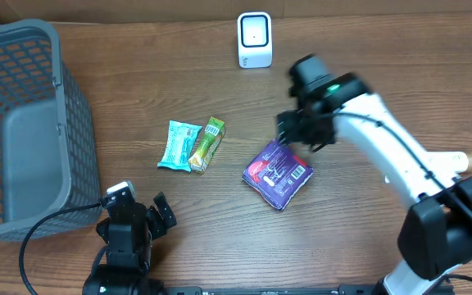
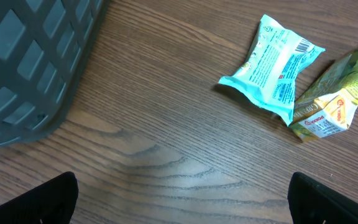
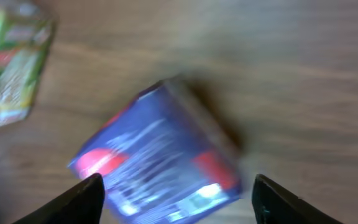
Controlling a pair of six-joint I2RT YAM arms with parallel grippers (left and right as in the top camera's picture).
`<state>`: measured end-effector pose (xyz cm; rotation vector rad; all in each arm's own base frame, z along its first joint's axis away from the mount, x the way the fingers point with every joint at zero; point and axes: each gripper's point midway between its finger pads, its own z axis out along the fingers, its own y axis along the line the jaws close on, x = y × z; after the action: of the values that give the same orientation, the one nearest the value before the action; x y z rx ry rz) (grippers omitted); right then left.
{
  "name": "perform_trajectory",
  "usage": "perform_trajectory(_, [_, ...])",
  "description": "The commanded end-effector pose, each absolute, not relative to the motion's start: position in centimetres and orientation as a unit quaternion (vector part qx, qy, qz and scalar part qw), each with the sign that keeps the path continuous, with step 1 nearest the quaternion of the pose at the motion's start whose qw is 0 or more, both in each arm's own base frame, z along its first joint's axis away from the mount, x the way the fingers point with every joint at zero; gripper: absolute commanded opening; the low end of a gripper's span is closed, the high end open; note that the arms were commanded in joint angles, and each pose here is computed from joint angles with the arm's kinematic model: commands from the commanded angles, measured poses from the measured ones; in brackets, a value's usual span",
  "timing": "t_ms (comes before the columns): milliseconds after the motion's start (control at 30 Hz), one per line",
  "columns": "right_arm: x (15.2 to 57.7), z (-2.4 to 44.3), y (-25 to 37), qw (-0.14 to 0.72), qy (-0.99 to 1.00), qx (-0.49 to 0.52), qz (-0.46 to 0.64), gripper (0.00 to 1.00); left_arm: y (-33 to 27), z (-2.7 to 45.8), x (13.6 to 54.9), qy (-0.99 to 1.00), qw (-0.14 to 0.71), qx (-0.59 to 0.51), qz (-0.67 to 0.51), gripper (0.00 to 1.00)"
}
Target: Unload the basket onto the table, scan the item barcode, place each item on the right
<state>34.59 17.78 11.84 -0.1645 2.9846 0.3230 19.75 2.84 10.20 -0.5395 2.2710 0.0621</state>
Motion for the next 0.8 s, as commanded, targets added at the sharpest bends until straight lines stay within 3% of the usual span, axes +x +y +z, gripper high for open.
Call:
perform_trajectory(0, [35.6, 12.6, 17.2, 0.095, 0.973, -0.158, 0.14, 0.79, 3.0, 10.3, 19.8, 0.889, 0.399, -0.222, 0.025, 1.0])
perform_trajectory(100, [35.7, 11.6, 17.0, 0.104, 0.955, -0.222, 0.165, 0.85, 3.0, 10.3, 19.8, 0.889, 0.399, -0.222, 0.025, 1.0])
perform_trajectory(300, [35.2, 8.6, 17.2, 0.113, 0.938, -0.271, 0.182, 0.84, 3.0, 10.3, 19.8, 0.889, 0.399, -0.222, 0.025, 1.0])
perform_trajectory(700, [30.3, 7.9, 17.1, -0.001, 0.958, -0.178, 0.223, 0.64, 3.0, 10.3, 19.8, 0.889, 0.399, -0.222, 0.025, 1.0])
perform_trajectory(767, [29.2, 8.4, 17.2, -0.026, 0.956, -0.172, 0.234, 0.53, 3.0, 10.3, 19.8, 0.889, 0.399, -0.222, 0.025, 1.0])
